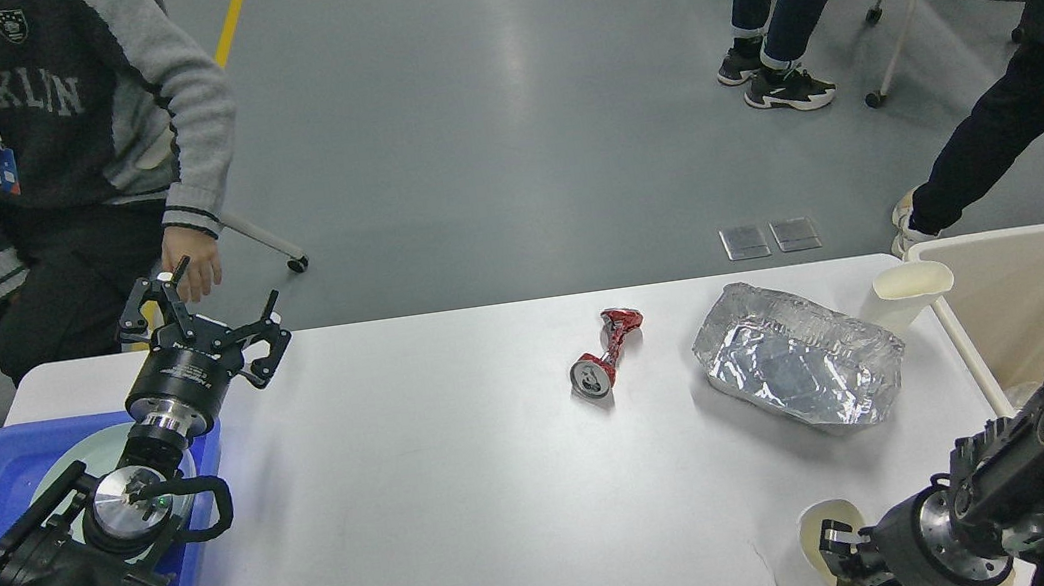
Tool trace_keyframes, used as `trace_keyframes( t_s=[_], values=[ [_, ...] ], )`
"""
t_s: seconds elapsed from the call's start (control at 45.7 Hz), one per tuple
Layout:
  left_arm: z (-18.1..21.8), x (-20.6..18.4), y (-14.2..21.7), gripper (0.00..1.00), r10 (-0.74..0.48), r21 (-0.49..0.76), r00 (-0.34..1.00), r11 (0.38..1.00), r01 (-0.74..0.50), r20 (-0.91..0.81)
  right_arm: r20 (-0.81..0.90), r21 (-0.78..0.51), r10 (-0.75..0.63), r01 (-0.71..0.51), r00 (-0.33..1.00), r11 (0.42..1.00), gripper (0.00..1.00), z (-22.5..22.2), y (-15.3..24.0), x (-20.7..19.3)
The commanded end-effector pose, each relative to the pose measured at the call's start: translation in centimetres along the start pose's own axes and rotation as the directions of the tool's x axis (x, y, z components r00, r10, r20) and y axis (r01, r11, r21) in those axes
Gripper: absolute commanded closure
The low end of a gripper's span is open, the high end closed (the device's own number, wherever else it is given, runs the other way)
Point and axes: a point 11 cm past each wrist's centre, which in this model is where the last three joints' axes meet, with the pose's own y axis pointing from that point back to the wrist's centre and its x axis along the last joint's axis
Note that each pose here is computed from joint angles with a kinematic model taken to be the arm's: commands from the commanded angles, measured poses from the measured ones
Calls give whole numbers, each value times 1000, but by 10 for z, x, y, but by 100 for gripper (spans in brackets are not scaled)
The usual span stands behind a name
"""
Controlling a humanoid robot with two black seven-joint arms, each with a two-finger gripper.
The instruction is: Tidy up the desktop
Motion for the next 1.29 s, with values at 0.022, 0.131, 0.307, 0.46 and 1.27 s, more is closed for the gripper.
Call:
trace_keyframes(
  t_s=[0.022,0.131,0.307,0.46,1.27],
  values=[
    [0,0,0,4,-1,-1,1000,1000,1,-1,3,3,10,-10,1000,1000,100,-1,2,3],
    [0,0,0,4,0,-1,1000,1000,0,-1,3,10,14,-14,1000,1000,100,-3,6,6],
    [0,0,0,4,2,0,1000,1000,-2,-1,12,64,91,-91,996,994,100,-20,41,40],
    [0,0,0,4,1,1,1000,1000,-1,0,-59,123,66,-59,996,991,100,-53,112,77],
    [0,0,0,4,0,-1,1000,1000,0,-1,136,-209,365,-333,921,919,100,167,159,213]
  ],
)
